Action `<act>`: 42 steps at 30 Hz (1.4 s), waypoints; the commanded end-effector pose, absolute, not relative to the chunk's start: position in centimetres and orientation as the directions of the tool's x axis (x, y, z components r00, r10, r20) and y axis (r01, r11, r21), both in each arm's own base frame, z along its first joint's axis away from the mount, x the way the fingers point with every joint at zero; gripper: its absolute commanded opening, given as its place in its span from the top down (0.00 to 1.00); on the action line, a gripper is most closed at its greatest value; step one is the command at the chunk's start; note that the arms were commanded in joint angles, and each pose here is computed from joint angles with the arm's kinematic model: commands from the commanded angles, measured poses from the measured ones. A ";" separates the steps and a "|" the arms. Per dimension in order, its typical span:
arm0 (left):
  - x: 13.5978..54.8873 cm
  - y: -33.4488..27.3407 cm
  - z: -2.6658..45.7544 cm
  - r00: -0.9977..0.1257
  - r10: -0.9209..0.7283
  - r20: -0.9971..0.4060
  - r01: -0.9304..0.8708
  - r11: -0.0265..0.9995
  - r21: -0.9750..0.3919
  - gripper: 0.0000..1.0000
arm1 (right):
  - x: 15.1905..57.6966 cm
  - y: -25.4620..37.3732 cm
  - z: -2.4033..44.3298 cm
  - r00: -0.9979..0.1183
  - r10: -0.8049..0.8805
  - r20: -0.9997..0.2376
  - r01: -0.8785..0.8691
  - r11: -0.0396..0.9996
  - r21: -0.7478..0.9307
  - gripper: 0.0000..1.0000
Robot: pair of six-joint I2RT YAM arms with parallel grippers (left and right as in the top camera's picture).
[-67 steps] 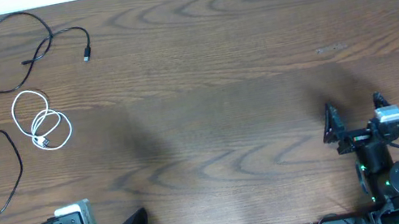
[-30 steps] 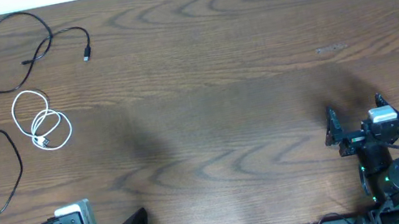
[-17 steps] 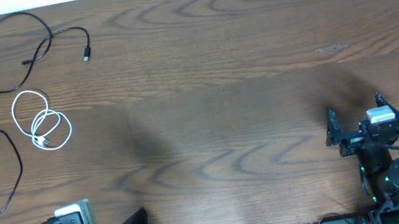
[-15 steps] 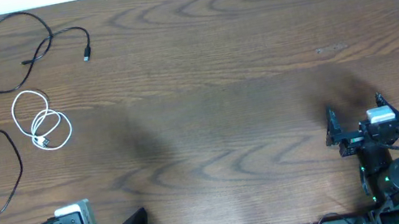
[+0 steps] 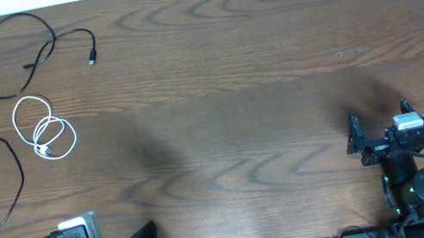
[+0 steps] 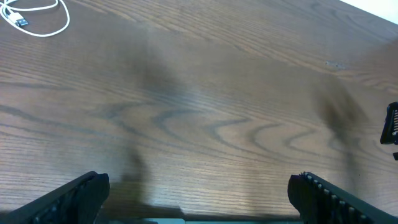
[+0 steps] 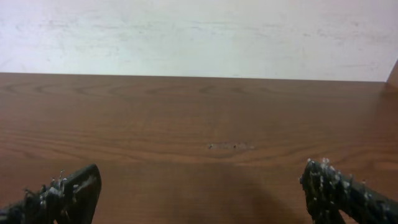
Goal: Untangle cables
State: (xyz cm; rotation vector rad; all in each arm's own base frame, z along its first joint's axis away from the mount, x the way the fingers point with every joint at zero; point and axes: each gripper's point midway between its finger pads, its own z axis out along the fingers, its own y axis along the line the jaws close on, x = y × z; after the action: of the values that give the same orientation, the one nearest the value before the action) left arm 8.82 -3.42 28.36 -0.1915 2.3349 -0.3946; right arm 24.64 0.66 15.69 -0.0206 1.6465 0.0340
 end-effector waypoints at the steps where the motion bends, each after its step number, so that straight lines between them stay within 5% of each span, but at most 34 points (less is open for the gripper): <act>1: 8.8 -3.3 28.3 -0.708 -0.251 -0.660 -0.023 0.942 -0.334 0.02 | 24.6 0.3 15.6 -0.078 0.021 -0.997 -0.014 1.000 0.022 0.01; 42: 9.8 -3.1 29.6 -0.650 -0.262 -0.714 -0.015 0.943 -0.332 0.02 | 24.6 0.3 15.6 -0.077 0.021 -0.997 -0.014 1.000 0.022 0.01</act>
State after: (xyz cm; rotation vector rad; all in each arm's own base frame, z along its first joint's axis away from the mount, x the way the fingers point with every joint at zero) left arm 9.05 -3.33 28.57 -0.1940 2.3218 -0.3887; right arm 24.64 0.66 15.69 -0.0206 1.6461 0.0340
